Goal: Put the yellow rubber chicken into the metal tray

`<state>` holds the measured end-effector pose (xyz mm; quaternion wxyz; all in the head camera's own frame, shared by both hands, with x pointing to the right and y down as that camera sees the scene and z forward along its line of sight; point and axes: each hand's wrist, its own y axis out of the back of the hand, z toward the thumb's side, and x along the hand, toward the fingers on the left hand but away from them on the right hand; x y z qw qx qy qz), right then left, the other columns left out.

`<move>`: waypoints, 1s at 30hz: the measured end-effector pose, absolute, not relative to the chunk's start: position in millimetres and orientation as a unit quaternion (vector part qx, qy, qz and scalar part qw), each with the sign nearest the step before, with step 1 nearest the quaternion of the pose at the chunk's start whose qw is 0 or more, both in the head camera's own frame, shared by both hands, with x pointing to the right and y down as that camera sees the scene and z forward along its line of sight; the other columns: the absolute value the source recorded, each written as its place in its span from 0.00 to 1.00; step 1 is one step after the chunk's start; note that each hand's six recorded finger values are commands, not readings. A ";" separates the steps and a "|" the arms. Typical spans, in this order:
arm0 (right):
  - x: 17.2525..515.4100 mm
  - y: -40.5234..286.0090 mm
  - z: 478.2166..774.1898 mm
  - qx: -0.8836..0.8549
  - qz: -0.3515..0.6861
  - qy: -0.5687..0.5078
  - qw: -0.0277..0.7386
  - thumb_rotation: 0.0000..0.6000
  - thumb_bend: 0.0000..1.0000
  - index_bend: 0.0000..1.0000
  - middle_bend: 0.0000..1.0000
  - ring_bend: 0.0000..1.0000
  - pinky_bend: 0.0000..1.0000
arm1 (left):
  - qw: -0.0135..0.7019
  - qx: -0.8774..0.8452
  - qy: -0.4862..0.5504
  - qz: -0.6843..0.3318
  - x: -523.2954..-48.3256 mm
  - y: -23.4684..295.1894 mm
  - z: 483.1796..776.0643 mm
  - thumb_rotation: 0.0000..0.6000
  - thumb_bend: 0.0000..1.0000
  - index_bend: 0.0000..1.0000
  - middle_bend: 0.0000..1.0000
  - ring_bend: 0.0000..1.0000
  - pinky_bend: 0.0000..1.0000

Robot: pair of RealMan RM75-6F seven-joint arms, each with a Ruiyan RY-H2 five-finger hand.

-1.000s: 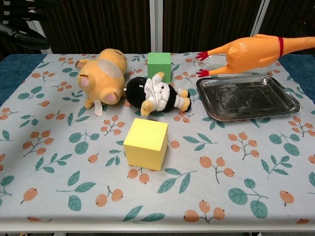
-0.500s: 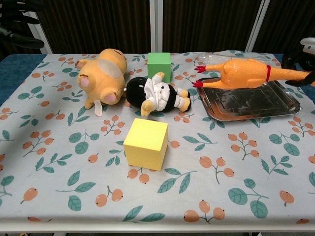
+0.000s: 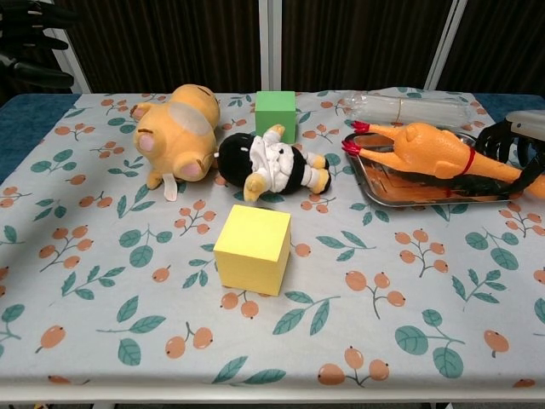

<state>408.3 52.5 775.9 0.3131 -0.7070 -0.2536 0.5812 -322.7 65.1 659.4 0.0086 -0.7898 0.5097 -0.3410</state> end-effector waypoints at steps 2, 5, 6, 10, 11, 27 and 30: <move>410.7 51.2 776.1 -0.703 0.587 -0.251 0.313 1.00 0.00 0.00 0.15 0.03 0.19 | 0.008 -0.790 0.511 -0.339 -323.3 65.1 658.8 1.00 0.04 0.17 0.06 0.09 0.28; 413.4 47.4 772.5 -0.700 0.587 -0.257 0.315 1.00 0.00 0.00 0.04 0.00 0.11 | 0.009 -0.789 0.514 -0.336 -324.4 64.3 656.9 1.00 0.04 0.17 0.06 0.09 0.28; 414.0 45.7 770.0 -0.699 0.585 -0.260 0.318 1.00 0.00 0.00 0.01 0.00 0.09 | 0.011 -0.789 0.515 -0.335 -324.9 63.8 656.1 1.00 0.04 0.17 0.06 0.09 0.28; 416.4 37.5 756.2 -0.697 0.570 -0.278 0.335 1.00 0.00 0.00 0.00 0.00 0.07 | 0.029 -0.786 0.517 -0.338 -329.2 61.5 652.6 1.00 0.04 0.17 0.06 0.09 0.28; 417.5 35.0 751.6 -0.696 0.566 -0.282 0.341 1.00 0.00 0.00 0.00 0.00 0.07 | 0.034 -0.785 0.518 -0.339 -330.5 60.7 651.7 1.00 0.04 0.17 0.06 0.09 0.28; 431.7 53.3 658.8 -0.662 0.523 -0.302 0.445 1.00 0.14 0.23 0.31 0.23 0.37 | 0.190 -0.738 0.478 -0.437 -380.8 70.3 627.5 1.00 0.04 0.20 0.14 0.11 0.28; 433.4 75.9 636.4 -0.654 0.524 -0.319 0.443 1.00 0.14 0.23 0.31 0.25 0.39 | 0.243 -0.706 0.472 -0.468 -396.9 78.8 620.1 1.00 0.05 0.21 0.18 0.15 0.28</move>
